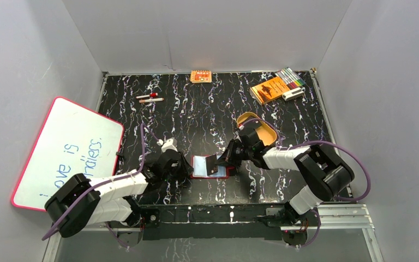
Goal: Put the credit cards into the card holder
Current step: Insert the credit card into the card holder.
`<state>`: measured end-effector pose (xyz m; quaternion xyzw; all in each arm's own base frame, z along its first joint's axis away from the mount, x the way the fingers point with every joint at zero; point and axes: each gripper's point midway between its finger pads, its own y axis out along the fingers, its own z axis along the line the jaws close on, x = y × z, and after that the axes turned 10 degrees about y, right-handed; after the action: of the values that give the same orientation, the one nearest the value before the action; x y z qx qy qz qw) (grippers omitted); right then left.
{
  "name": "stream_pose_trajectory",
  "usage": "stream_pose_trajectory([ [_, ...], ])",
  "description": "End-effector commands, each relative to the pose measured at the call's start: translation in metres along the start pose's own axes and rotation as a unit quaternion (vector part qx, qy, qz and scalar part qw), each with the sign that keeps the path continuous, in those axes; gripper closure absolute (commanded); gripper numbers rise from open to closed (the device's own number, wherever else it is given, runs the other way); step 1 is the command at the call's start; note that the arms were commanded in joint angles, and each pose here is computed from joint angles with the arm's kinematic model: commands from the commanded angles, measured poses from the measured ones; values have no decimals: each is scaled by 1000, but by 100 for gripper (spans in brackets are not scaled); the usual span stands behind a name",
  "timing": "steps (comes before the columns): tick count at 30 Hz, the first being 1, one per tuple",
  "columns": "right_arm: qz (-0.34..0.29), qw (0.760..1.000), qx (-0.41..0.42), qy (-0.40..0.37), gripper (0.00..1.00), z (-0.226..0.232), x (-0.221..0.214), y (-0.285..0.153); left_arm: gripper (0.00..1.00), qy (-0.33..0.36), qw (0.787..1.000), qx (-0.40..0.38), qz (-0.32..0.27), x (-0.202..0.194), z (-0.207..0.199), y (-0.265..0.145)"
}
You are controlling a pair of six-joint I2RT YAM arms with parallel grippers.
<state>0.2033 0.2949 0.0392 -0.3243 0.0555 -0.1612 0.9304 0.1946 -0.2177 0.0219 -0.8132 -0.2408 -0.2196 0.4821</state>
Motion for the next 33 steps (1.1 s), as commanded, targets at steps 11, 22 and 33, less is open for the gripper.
stream_pose_trajectory([
  [11, -18, 1000, -15, -9, 100, 6, 3, 15, 78, 13, 1000, 18, 17, -9, 11, 0],
  [22, 6, 1000, -3, -21, 100, 13, -9, 25, 78, 19, 999, 20, 23, -10, 11, 2],
  [33, 13, 999, 3, -29, 75, 20, -13, 27, 69, 27, 998, 51, 15, -4, 21, -4],
])
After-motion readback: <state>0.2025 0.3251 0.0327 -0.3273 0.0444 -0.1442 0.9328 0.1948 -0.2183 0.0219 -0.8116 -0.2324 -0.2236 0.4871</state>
